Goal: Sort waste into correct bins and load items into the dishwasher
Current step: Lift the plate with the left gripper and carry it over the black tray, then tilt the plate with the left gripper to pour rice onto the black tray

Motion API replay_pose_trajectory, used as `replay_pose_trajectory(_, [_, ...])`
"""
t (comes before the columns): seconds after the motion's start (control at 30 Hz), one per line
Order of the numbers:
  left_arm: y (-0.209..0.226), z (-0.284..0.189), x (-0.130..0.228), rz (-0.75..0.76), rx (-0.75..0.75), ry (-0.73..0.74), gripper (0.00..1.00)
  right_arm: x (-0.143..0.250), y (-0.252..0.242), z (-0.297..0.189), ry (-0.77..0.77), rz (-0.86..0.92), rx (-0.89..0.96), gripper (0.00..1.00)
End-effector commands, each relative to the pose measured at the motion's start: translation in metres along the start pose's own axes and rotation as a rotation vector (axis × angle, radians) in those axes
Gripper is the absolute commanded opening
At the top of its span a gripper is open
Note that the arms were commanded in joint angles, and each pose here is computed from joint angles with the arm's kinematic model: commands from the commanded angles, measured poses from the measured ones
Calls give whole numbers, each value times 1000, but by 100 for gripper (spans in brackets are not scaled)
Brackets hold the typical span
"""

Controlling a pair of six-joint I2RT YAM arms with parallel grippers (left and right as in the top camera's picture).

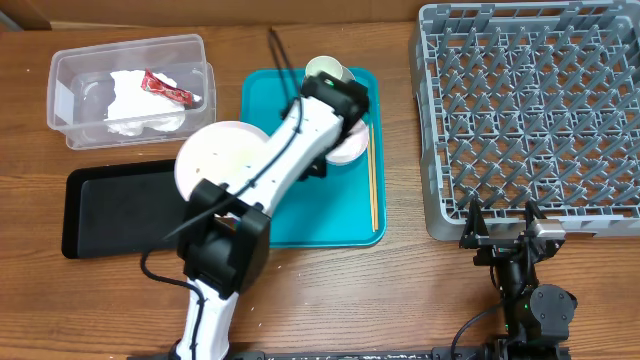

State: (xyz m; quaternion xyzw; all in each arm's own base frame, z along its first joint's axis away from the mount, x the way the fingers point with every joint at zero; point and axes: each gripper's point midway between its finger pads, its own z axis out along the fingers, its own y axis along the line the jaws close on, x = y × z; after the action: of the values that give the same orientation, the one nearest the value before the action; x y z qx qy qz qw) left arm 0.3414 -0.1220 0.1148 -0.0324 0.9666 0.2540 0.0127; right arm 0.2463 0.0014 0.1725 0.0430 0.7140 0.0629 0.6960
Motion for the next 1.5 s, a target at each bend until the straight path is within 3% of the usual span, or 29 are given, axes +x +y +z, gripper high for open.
replay_pose_trajectory(0.0, [42,-13,-15,-156,44,-28,4,2,-1,0,-3,-1,5,100])
replay_pose_trajectory(0.43, [104,5,-30,-422,292,101,4,2,-1,0,-3,-1,5,100])
replay_pose_trajectory(1.2, [132,21,-58,-587,719,192,4,2,-1,0,-3,-1,5,100])
replay_pose_trajectory(1.47, [138,21,-61,-623,783,203,4,2,-1,0,-3,-1,5,100])
